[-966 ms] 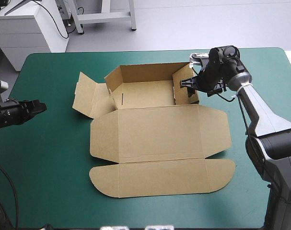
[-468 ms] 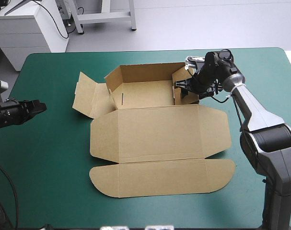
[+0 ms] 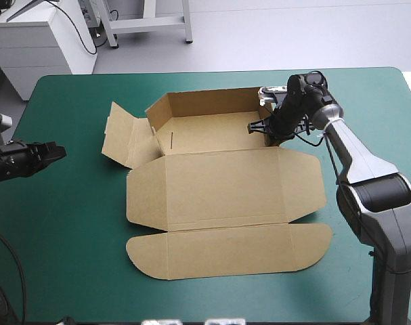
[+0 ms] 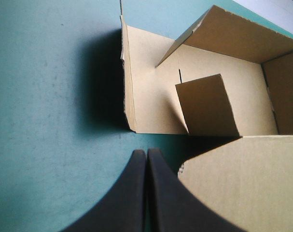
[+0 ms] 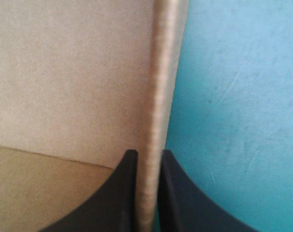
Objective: Fold the box
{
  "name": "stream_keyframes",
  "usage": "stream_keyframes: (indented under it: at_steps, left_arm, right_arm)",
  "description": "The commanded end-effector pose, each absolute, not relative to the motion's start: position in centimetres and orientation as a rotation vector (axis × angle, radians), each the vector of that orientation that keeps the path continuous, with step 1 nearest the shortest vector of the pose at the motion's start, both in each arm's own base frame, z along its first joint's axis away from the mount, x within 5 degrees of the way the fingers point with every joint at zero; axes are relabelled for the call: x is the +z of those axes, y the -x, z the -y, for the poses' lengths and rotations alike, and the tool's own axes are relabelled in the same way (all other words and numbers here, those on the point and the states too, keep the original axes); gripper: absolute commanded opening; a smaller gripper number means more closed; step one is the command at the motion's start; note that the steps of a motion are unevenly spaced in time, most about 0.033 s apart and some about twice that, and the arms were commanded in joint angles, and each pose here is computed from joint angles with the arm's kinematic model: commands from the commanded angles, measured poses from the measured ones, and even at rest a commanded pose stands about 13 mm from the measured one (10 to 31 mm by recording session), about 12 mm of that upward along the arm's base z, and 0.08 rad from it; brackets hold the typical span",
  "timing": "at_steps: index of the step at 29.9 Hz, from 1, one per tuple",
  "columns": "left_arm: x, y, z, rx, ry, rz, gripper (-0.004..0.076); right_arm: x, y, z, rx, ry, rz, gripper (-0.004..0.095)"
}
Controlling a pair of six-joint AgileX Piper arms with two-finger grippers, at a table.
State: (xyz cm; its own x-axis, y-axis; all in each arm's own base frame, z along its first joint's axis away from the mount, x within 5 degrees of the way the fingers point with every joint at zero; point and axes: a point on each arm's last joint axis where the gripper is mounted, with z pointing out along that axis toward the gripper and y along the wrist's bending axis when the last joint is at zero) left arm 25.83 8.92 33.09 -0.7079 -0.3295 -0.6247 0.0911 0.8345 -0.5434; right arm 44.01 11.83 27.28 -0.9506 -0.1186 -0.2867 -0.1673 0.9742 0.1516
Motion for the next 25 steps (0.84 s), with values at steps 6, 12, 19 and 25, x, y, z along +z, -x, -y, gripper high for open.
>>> stream_keyframes:
  at_steps: [6,12,19,25]
  left_arm:
    - [34.9,-25.7,-8.8,-0.684,0.168,-2.173,-0.0008]
    - [35.5,-26.0,-8.5,-0.755,0.200,-2.101,-0.0008]
    - [34.8,-26.6,-8.9,-0.778,0.204,-2.095,-0.0008]
    - [33.2,-27.9,-9.6,-0.840,0.257,-2.112,-0.0008]
  right_arm:
    - [35.9,-41.8,-11.4,0.280,0.349,-2.610,-0.0013]
    - [40.5,-38.3,-10.1,0.209,0.363,-2.511,-0.0014]
    - [44.8,-32.6,-8.7,0.199,0.383,-2.413,-0.0014]
    - [48.0,-28.5,-7.9,0.244,0.349,-2.320,-0.0014]
